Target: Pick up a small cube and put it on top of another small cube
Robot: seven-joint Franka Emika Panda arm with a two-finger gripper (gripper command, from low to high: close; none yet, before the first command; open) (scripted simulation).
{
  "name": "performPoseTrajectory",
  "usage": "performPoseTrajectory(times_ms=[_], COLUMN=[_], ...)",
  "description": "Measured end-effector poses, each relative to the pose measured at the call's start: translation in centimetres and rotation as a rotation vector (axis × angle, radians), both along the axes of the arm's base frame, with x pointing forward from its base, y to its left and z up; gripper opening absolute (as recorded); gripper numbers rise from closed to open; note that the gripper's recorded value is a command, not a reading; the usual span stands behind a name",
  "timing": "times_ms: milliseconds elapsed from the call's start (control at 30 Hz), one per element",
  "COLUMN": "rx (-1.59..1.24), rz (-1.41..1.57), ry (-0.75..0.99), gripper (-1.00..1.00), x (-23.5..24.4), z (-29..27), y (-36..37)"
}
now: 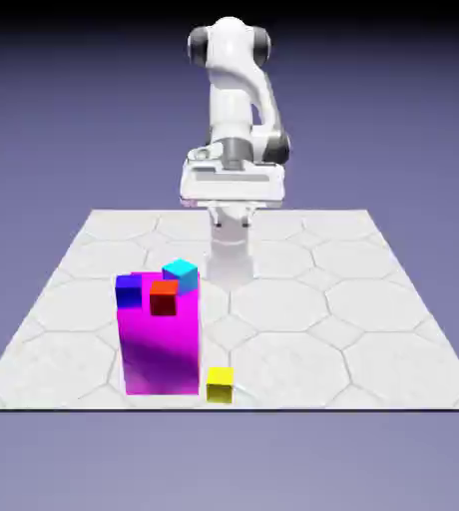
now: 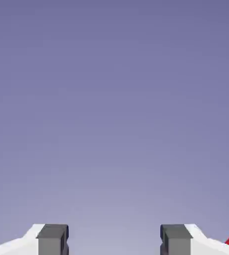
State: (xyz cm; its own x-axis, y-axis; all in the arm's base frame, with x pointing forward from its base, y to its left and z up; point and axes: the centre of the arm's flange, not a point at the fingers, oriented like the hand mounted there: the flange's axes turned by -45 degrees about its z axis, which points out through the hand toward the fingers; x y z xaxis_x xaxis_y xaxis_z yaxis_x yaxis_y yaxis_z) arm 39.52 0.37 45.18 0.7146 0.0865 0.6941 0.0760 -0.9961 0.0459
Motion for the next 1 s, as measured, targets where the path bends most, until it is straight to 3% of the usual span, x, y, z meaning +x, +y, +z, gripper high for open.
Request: performPoseTrajectory(times_ms=[1000], rx=[-0.416], rz=[0.952], ry=[0.544], gripper=[0.0], x=[9.7], z=[-20.4], y=[-1.2])
